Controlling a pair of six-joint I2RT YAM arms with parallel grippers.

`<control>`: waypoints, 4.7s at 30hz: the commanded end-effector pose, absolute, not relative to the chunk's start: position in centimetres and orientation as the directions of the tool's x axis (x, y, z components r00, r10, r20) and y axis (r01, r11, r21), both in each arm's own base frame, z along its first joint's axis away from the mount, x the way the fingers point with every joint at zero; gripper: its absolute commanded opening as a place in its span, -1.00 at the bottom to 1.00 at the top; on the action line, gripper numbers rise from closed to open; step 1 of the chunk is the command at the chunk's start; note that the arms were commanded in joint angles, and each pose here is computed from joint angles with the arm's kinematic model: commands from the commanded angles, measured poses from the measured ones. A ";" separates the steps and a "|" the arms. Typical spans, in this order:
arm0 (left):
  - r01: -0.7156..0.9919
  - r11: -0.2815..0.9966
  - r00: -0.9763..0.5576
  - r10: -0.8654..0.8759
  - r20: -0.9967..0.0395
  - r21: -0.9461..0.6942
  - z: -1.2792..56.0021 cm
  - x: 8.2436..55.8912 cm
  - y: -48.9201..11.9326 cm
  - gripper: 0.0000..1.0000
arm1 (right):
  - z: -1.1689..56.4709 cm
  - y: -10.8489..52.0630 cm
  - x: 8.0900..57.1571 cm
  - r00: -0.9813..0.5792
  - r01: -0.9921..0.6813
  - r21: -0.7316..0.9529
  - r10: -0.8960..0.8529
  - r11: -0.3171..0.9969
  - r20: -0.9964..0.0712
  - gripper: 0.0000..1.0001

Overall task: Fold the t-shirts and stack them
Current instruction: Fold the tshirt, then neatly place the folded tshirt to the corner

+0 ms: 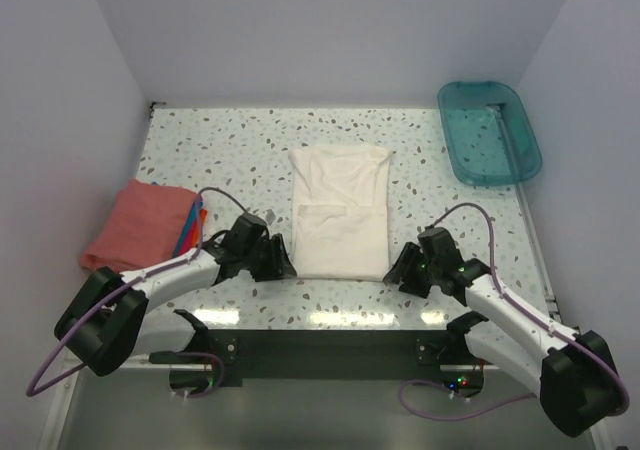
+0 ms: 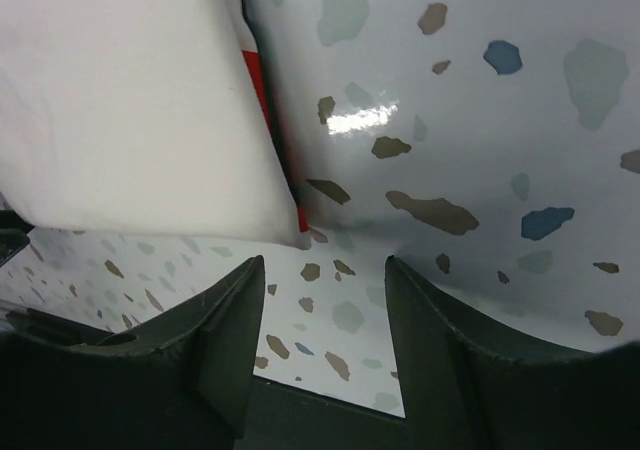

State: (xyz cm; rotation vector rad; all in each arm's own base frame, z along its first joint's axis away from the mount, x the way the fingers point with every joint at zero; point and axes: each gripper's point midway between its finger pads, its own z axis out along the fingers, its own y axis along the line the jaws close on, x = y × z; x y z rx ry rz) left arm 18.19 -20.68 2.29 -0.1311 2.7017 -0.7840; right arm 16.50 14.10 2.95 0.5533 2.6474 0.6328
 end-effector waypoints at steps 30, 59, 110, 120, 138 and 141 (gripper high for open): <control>-0.031 0.824 -0.948 -0.204 -0.245 -0.565 0.3 18.2 -21.9 -0.65 | 1.1 15.5 17.9 -0.811 0.363 0.565 0.550 0.742 -0.202 -0.58; 0.115 0.828 -0.839 -0.215 -0.499 -0.549 14.4 19.3 -21.0 -1.00 | 15.4 15.5 17.3 -0.830 -0.112 0.495 0.193 0.862 -0.524 -1.00; 0.028 0.820 -0.696 -0.394 -0.600 -0.571 12.0 48.9 -18.1 0.61 | 11.2 12.7 47.8 -0.769 0.090 0.273 0.241 0.958 -0.592 0.64; 0.069 0.843 -0.802 -0.271 -0.532 -0.533 7.6 45.2 -20.7 0.73 | 5.3 13.3 46.0 -0.828 0.064 0.216 0.173 0.974 -0.534 0.73; -0.041 0.926 -0.874 -0.216 -0.436 -0.376 0.5 43.0 -22.7 0.44 | 4.3 14.6 47.6 -0.836 0.044 0.254 0.175 0.966 -0.520 0.69; -0.047 0.927 -0.873 -0.220 -0.435 -0.373 0.1 42.6 -23.8 0.28 | 4.4 14.9 48.1 -0.835 0.037 0.264 0.175 0.964 -0.522 0.69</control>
